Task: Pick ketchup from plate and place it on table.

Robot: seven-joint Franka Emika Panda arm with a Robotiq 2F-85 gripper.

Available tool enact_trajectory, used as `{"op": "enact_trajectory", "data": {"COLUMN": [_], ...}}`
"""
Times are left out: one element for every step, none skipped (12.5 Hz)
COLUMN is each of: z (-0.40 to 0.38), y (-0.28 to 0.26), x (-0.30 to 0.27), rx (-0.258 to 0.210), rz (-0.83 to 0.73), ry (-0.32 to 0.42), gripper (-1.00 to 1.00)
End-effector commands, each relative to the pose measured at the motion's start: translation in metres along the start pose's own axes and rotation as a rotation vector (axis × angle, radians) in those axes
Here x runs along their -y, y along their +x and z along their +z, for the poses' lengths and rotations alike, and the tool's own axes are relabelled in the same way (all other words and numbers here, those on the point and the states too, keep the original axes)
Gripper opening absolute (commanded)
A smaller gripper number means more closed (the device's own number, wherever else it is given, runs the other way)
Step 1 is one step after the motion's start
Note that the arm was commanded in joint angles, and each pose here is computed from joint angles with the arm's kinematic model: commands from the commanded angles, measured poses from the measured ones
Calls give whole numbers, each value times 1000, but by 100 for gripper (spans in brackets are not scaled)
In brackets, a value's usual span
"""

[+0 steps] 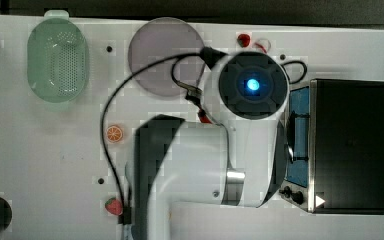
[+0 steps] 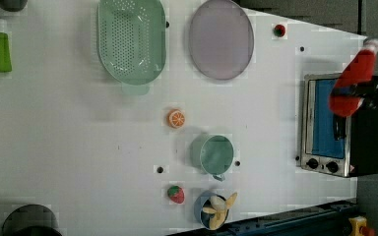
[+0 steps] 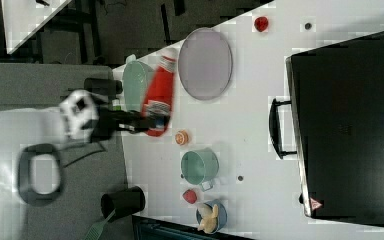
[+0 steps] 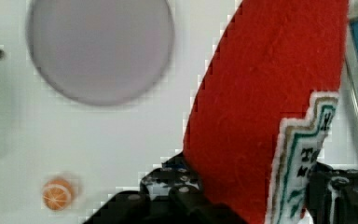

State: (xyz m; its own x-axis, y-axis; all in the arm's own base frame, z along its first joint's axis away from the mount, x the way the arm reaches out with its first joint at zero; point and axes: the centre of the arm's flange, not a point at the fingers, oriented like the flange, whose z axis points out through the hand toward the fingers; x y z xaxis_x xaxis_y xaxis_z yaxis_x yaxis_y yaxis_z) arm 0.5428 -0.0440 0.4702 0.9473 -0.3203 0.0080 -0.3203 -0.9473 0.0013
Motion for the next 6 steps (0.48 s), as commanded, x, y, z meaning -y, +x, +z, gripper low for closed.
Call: {"op": "enact_trajectory", "data": {"z": [75,89,106,125,145,164], "y": [-25,-32,-38,-44,-49,-52], "x": [-18,-18,-16,-15,-13,-11], "rx": [83,70,61,63,61,55], "rz": [77,74,67,62,57,52], "ry": [-19,-16,-14,-14,-13,-10], "gripper": [21,21,21,21,21,21]}}
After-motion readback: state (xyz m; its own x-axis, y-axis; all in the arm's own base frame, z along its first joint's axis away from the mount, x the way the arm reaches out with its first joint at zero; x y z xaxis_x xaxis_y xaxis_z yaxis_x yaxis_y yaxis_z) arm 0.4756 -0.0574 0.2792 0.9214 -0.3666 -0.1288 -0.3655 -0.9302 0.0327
